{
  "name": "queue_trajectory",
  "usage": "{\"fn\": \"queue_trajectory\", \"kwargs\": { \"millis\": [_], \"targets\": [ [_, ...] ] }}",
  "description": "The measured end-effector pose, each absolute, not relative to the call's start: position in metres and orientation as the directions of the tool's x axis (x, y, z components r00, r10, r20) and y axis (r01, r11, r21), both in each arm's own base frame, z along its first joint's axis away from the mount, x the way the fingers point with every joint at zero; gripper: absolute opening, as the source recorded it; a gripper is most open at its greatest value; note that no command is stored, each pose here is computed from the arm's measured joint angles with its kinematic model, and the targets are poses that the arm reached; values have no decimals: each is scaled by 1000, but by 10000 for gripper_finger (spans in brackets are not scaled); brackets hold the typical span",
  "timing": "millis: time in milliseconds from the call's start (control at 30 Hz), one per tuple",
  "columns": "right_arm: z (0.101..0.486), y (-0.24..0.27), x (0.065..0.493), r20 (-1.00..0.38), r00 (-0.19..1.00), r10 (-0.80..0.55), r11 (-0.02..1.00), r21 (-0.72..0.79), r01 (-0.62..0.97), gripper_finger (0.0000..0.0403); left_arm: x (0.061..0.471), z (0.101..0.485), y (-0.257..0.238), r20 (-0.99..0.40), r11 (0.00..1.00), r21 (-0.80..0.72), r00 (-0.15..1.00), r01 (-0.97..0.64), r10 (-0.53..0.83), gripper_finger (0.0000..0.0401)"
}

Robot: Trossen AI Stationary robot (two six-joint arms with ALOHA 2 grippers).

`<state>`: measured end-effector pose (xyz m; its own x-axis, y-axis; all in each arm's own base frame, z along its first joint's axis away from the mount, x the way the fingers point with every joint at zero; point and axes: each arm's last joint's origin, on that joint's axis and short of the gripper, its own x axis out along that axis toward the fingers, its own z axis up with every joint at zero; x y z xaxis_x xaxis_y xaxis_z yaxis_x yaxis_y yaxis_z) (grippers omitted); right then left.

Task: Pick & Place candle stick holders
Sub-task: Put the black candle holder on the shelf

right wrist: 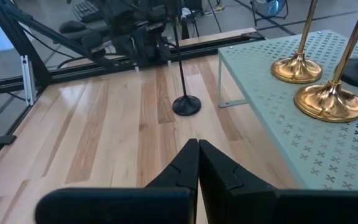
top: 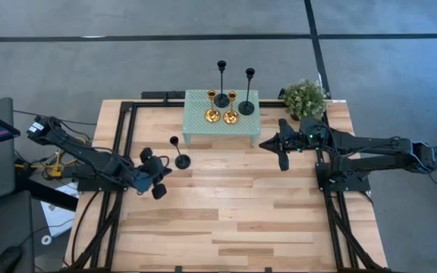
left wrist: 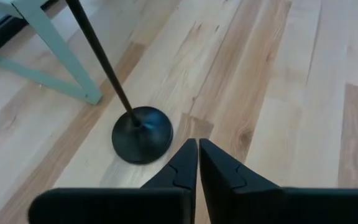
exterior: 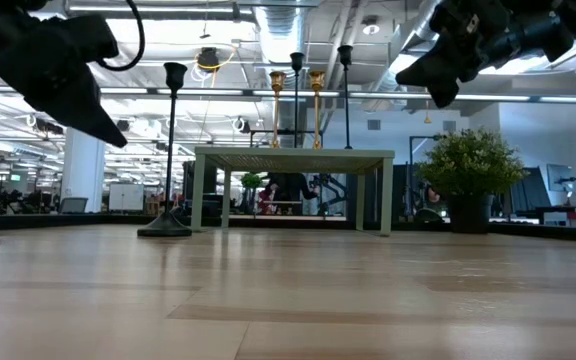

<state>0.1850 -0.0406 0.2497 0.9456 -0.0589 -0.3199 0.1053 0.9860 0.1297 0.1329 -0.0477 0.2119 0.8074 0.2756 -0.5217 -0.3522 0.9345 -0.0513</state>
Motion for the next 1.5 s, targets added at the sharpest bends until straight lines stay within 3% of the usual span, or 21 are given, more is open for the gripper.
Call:
{"fn": "queue_trajectory", "kwargs": {
  "millis": [200, 467, 933, 1167, 1500],
  "targets": [
    [248, -40, 185, -334, 941, -57, 986, 132, 107, 0, 138, 208, -50, -529, 937, -34, 802, -348, 279, 56],
    [248, -40, 184, -338, 940, -57, 985, 132, 107, 0, 148, 200, -55, -550, 937, 14, 780, -350, 299, 141],
    [245, -40, 183, -367, 929, -54, 984, 136, 111, 0, 170, 192, -38, -485, 826, 84, 701, -558, 523, 264],
    [245, -40, 183, -366, 929, -55, 986, 127, 108, 0, 178, 198, -29, -431, 791, 2, 713, -612, 553, 285],
    [245, -40, 183, -366, 929, -54, 989, 112, 102, 0, 188, 198, -17, -401, 732, -49, 684, -680, 609, 267]
  ]
}}
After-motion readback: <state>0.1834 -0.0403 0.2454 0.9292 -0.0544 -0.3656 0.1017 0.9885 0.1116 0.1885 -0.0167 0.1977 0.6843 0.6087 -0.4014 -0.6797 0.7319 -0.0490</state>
